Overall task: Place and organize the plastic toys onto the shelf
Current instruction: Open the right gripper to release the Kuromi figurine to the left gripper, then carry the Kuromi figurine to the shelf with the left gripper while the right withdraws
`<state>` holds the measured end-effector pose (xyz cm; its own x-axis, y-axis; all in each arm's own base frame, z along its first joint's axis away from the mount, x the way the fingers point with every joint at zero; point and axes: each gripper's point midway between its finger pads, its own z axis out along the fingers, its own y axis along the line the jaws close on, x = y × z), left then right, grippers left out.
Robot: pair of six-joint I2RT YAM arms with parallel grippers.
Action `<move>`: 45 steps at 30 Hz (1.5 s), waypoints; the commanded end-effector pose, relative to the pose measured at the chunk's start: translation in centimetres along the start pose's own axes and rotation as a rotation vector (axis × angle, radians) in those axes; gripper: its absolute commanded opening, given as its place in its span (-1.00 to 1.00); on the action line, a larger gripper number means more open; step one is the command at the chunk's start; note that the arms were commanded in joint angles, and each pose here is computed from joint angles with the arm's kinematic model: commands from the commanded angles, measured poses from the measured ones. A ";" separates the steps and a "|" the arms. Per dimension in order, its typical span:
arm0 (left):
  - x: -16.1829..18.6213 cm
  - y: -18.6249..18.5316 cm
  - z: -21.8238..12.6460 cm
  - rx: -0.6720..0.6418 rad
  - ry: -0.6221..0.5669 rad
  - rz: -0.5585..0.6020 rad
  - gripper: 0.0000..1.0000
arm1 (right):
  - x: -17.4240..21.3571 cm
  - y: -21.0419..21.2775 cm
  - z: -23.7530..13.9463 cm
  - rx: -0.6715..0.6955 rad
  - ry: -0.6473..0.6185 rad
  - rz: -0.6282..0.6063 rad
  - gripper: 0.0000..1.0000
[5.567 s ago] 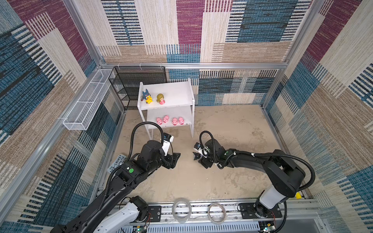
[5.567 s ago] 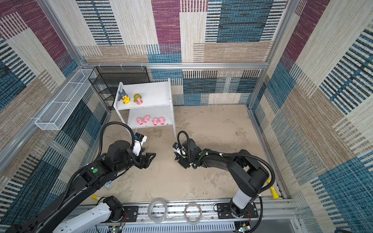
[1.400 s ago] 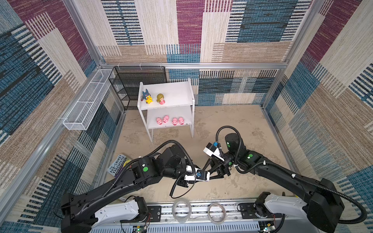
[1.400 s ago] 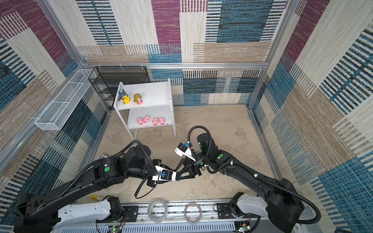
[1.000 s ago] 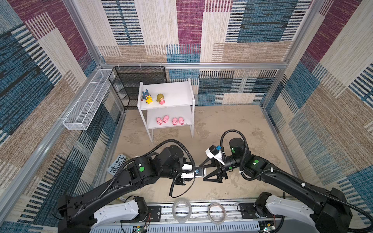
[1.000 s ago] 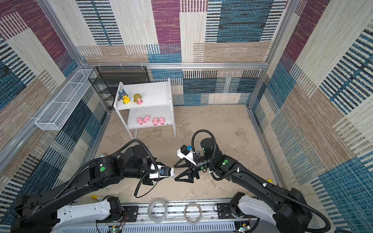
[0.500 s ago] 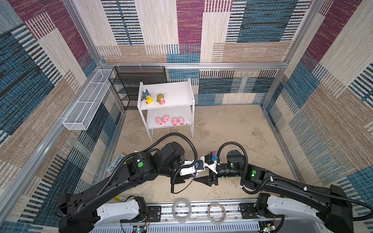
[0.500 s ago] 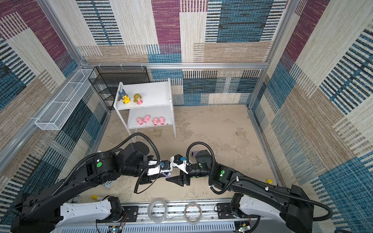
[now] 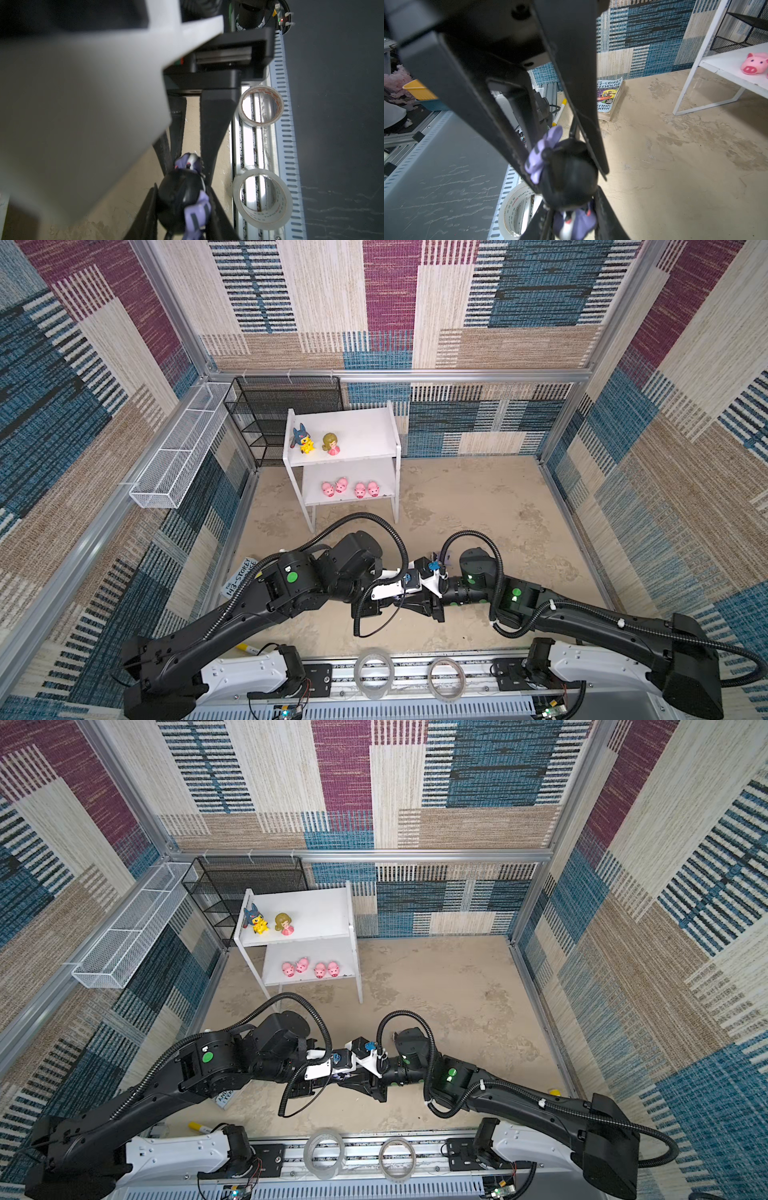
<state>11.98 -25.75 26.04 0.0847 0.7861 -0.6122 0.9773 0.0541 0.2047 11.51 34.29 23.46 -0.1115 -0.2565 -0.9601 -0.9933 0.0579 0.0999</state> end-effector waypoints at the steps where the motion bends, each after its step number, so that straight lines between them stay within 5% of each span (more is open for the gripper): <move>1: -0.9 0.2 -0.4 0.007 -0.048 -0.021 -0.43 | -1.5 0.1 -0.2 0.004 -0.062 -0.049 -0.47; 7: -2.2 0.3 -2.3 0.064 -0.216 -0.110 0.30 | -2.6 0.8 -1.0 -0.013 -0.134 -0.044 -0.51; 14: -4.2 0.4 -3.9 0.091 -0.489 -0.205 0.44 | -5.1 2.1 -2.1 -0.071 -0.247 -0.021 -0.52; 21: -5.8 -0.1 -4.8 0.131 -0.634 -0.222 0.15 | -5.9 2.5 -2.6 -0.091 -0.299 0.012 -0.53; 27: -6.2 -0.2 -4.5 0.163 -0.650 -0.232 -0.21 | -6.2 2.5 -2.9 -0.087 -0.325 0.023 -0.54; 34: -5.9 0.0 -4.3 0.148 -0.632 -0.229 -0.40 | -6.5 2.4 -3.3 -0.072 -0.342 0.023 -0.51; 45: -5.6 5.8 -4.8 -0.018 -0.490 -0.187 -0.47 | -4.7 1.5 -3.0 -0.016 -0.299 0.044 0.34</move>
<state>14.61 -27.52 34.11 -0.0566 0.3302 -0.9422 0.9877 0.1563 -0.0045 10.32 32.81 28.87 -0.1522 0.0318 -0.9878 -0.9877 0.0310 0.1532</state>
